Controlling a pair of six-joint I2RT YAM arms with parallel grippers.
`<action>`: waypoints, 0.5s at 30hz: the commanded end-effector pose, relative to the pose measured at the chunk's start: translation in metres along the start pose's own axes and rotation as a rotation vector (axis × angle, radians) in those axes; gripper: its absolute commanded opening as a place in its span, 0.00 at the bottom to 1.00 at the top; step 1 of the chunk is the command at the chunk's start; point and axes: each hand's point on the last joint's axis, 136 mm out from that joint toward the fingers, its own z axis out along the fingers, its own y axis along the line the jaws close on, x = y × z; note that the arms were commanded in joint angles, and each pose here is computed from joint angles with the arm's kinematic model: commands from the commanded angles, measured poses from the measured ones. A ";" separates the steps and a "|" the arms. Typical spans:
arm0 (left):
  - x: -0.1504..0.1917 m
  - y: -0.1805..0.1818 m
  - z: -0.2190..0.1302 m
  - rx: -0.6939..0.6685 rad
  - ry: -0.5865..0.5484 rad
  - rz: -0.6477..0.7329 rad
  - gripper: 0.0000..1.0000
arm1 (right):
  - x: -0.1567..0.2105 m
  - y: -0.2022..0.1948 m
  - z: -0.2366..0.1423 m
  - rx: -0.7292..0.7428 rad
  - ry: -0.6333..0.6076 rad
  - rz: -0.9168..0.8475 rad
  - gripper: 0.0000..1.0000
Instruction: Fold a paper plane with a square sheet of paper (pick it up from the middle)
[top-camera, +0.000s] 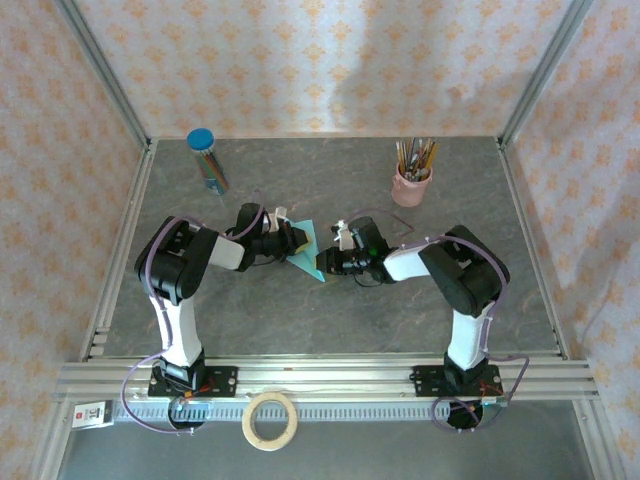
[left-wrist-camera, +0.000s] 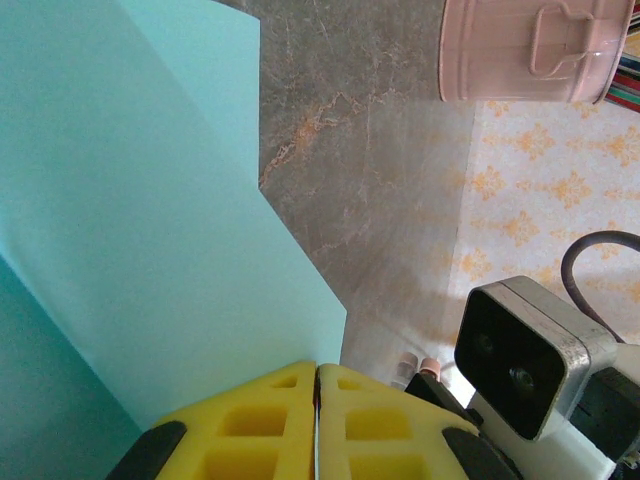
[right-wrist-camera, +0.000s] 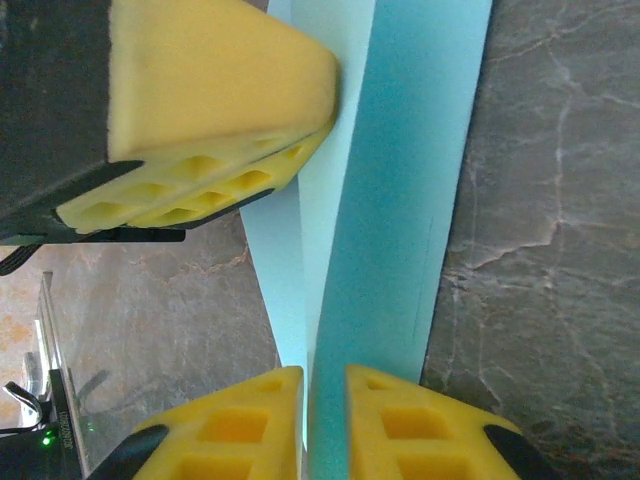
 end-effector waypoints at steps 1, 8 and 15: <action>-0.001 -0.004 0.007 0.011 0.011 0.039 0.09 | 0.019 -0.028 -0.001 0.097 0.046 0.071 0.16; -0.003 -0.008 0.007 0.016 0.008 0.047 0.09 | 0.029 -0.037 0.002 0.112 0.067 0.131 0.12; -0.004 -0.007 0.005 -0.007 -0.001 0.058 0.09 | 0.033 -0.044 0.002 0.113 0.091 0.186 0.10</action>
